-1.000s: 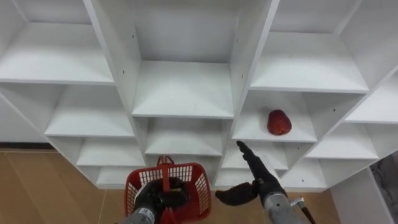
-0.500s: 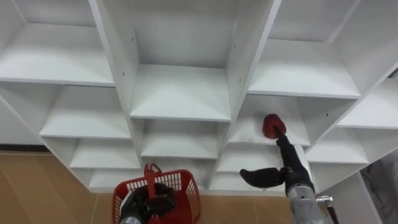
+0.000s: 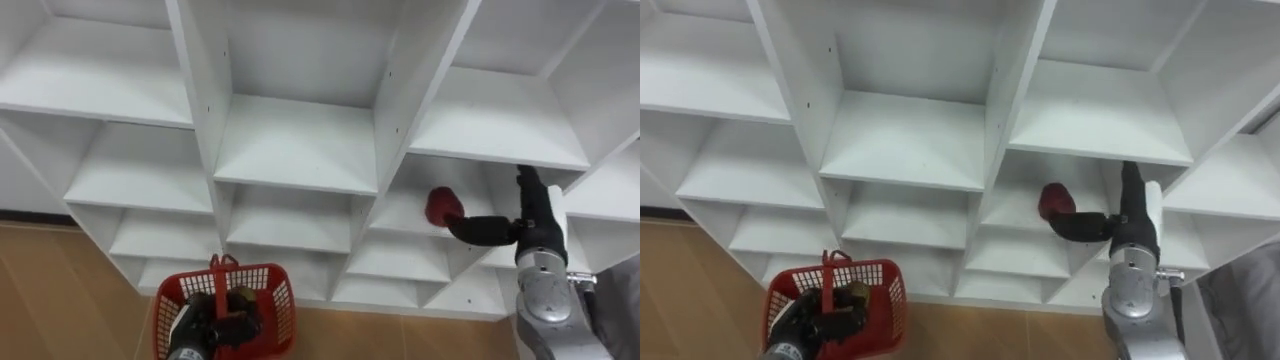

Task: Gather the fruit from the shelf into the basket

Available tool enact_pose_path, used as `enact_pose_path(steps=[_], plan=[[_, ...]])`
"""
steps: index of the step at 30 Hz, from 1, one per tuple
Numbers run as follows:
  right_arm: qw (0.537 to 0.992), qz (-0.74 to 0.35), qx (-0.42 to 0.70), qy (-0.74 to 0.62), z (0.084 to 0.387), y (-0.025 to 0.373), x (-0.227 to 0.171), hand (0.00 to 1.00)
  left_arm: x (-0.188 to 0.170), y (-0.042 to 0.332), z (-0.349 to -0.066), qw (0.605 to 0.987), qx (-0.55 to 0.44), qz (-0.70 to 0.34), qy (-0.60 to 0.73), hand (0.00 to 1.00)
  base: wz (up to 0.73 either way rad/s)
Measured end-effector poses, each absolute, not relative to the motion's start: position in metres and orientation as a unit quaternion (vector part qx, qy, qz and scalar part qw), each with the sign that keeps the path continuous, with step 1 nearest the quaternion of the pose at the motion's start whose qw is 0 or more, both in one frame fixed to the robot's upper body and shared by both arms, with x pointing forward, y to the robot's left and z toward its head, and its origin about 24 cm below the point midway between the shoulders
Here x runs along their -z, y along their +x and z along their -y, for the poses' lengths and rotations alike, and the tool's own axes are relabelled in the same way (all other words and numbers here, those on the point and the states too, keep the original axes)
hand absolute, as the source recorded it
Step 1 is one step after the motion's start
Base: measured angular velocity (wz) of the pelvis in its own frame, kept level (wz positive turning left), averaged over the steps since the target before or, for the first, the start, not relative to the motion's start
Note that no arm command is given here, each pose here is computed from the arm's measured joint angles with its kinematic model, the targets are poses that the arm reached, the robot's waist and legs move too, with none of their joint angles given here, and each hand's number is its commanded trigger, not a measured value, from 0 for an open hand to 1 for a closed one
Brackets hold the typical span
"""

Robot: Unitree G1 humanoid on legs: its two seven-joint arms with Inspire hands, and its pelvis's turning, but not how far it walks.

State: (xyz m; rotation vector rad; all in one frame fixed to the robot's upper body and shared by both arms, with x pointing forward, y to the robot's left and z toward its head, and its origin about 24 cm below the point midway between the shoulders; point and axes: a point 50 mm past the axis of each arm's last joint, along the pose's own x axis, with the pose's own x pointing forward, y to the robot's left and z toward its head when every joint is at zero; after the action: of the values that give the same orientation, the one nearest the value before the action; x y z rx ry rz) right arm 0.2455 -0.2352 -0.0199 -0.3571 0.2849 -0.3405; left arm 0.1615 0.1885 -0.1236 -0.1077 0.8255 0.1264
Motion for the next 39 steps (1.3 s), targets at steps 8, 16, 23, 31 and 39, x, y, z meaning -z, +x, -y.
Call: enact_pose_path(steps=[8, 16, 23, 31, 39], plan=[[0.949, -0.15, 0.201, -0.194, 0.244, 0.268, 0.018, 0.0, 0.126, 0.158, -0.197, 0.91, -0.035, -0.414, -0.004, 1.0, 0.04], [0.945, -0.155, 0.213, -0.196, 0.247, 0.29, 0.011, 0.0, 0.133, 0.147, -0.201, 0.894, -0.022, -0.448, 0.006, 1.0, 0.09], [0.94, -0.167, 0.221, -0.199, 0.255, 0.294, 0.011, 0.0, 0.134, 0.148, -0.199, 0.892, -0.011, -0.451, 0.006, 1.0, 0.03], [0.946, -0.15, 0.224, -0.179, 0.252, 0.306, 0.0, 0.0, 0.134, 0.158, -0.192, 0.892, 0.007, -0.451, 0.024, 1.0, 0.0], [0.944, -0.156, 0.228, -0.18, 0.253, 0.307, 0.001, 0.0, 0.135, 0.163, -0.189, 0.89, 0.015, -0.454, 0.031, 1.0, 0.0]])
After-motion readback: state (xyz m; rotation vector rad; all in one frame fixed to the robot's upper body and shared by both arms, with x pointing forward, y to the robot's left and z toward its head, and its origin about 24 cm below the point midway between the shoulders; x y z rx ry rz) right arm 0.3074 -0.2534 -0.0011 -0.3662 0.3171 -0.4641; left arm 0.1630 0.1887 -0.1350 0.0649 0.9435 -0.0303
